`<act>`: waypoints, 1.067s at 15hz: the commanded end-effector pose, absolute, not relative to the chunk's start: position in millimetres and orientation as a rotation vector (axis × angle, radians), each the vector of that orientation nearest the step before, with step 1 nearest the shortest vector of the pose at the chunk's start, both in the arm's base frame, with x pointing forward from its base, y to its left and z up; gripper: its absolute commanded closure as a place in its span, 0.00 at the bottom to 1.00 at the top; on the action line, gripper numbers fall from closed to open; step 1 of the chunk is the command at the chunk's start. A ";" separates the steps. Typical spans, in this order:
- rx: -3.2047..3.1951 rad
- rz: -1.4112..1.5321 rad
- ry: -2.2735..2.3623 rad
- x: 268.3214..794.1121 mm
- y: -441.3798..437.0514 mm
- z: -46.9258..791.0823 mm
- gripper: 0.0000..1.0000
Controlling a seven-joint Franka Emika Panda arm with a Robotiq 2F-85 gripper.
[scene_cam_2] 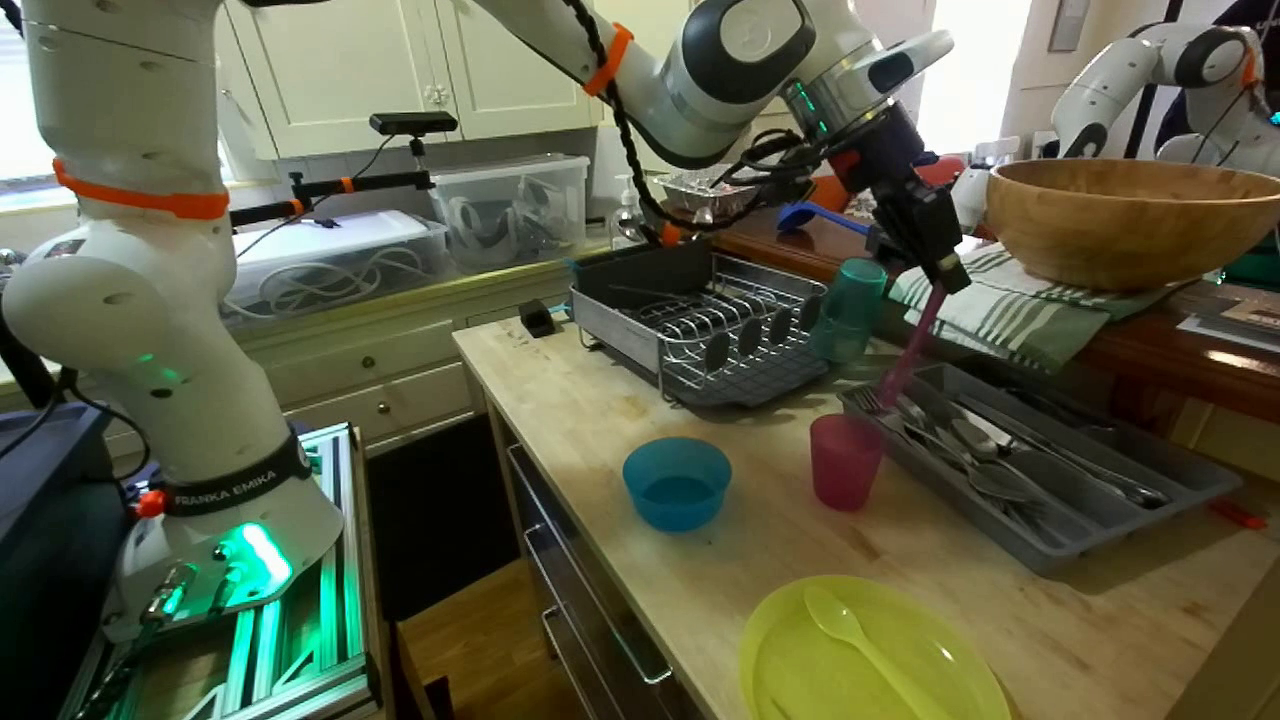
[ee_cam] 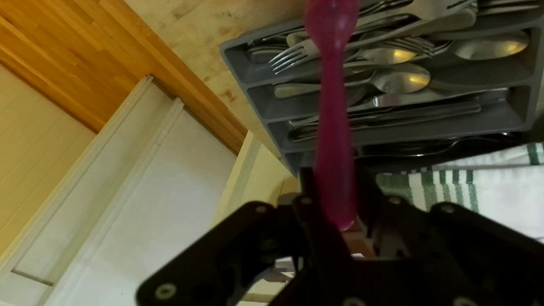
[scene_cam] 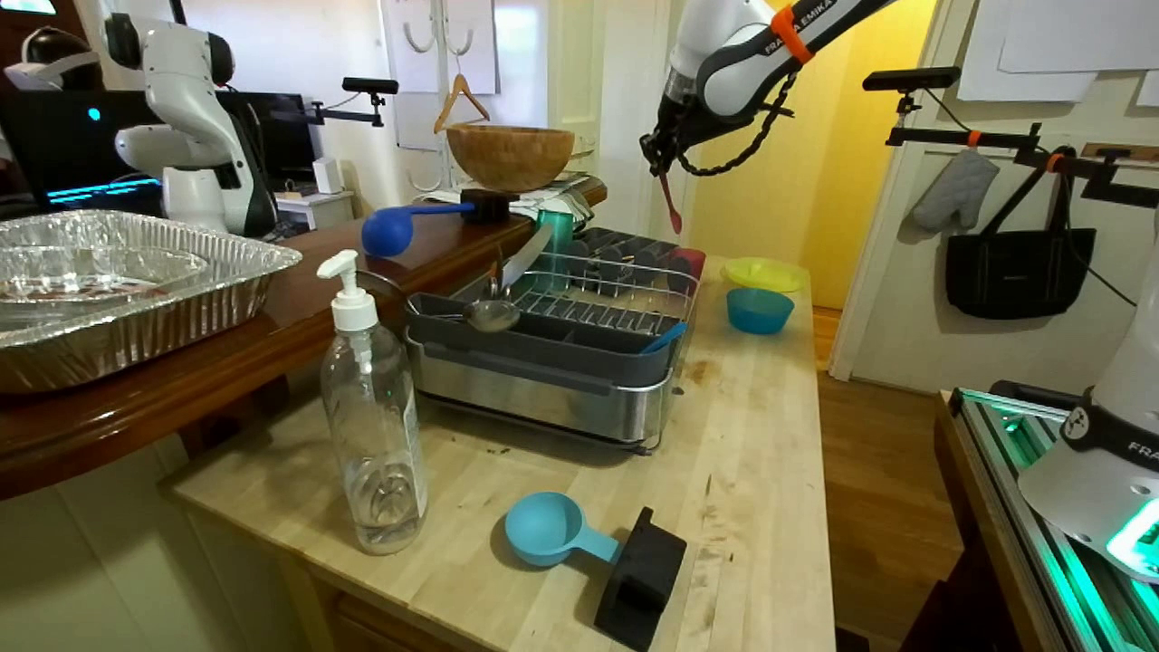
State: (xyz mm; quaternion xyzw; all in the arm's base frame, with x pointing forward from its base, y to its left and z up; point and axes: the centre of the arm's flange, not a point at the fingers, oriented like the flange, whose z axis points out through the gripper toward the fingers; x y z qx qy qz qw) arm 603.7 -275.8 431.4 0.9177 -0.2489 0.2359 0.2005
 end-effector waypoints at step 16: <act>2.880 0.825 -0.064 552.6 -64.0 496.3 0.94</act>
